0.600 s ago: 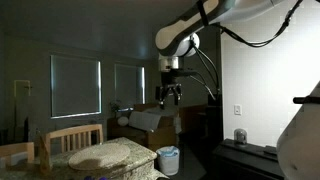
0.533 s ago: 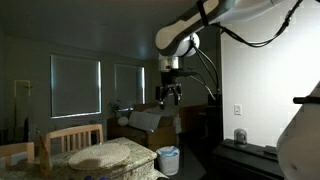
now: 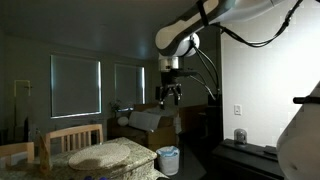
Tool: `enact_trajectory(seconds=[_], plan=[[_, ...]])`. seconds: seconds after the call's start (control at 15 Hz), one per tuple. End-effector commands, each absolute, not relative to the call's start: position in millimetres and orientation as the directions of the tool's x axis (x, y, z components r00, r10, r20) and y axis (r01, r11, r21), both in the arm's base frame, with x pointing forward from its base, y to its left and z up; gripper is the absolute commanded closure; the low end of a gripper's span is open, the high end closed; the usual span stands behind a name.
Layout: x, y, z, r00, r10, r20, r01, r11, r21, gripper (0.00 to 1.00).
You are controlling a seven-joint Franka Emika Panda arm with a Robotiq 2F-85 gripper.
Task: Move the pack to the counter top
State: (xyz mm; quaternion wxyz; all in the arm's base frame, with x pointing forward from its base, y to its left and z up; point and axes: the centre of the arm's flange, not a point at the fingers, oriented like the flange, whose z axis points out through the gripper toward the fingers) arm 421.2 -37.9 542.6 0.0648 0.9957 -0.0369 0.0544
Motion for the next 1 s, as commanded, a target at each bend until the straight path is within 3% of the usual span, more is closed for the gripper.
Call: enact_trajectory(seconds=[0.0, 0.33, 0.93], plan=[[421, -38, 543, 0.991, -0.066, 0.113, -0.081, -0.989, 0.125, 0.00], [421, -38, 543, 0.991, -0.066, 0.113, -0.081, -0.989, 0.125, 0.00], [475, 26, 451, 0.994, 0.033, -0.101, 0.038, -0.998, 0.053, 0.00]])
